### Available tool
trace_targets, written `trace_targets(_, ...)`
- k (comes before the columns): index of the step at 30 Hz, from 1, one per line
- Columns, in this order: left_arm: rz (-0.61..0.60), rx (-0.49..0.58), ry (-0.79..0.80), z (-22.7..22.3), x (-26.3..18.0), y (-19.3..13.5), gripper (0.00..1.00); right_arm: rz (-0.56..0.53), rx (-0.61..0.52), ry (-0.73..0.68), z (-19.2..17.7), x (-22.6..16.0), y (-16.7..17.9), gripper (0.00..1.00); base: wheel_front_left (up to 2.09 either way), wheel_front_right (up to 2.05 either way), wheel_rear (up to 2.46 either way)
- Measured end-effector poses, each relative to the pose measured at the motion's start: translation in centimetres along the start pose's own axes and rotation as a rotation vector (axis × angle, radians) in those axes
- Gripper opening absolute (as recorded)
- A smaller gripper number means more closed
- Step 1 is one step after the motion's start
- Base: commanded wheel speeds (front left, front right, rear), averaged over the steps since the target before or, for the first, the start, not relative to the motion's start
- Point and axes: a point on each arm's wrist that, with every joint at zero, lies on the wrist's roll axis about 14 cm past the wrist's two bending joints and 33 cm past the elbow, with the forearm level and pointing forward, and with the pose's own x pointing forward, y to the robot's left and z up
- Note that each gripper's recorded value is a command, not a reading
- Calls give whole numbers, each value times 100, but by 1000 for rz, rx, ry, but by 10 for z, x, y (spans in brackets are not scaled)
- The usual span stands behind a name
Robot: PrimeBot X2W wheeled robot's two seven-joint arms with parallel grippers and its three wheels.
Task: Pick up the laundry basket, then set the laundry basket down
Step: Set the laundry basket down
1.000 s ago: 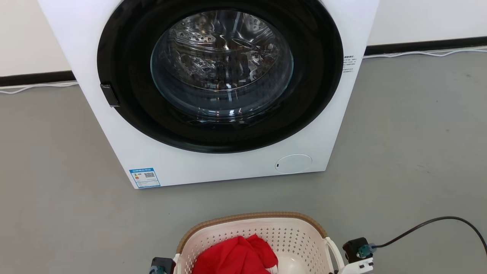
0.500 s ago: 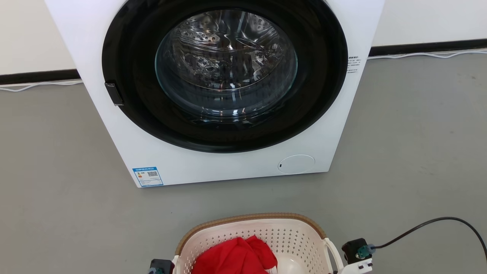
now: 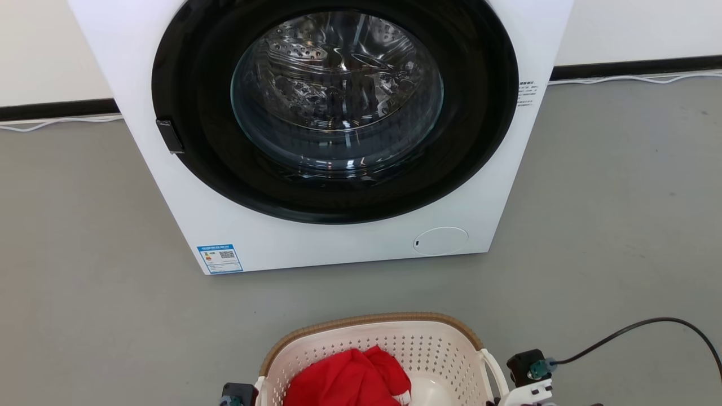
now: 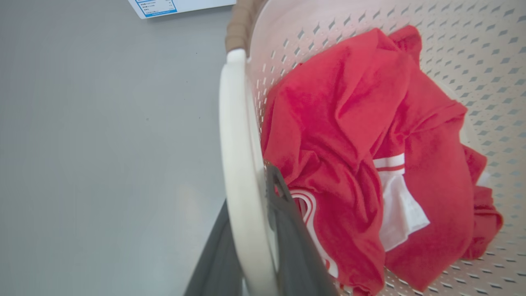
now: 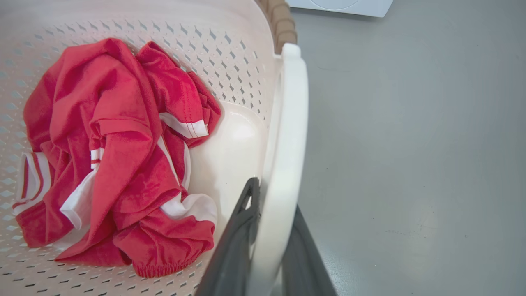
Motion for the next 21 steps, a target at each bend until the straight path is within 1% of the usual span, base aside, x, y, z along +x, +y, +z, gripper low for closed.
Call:
trace_targets(7,5,-10,-4,8,7,2,0,2,5,-8,6,5,-1,0,0,0,0)
trace_targets(21,17,-12,-73,56,44,14,0,-11,-10,-93,55,35,-18,0,0,0,0)
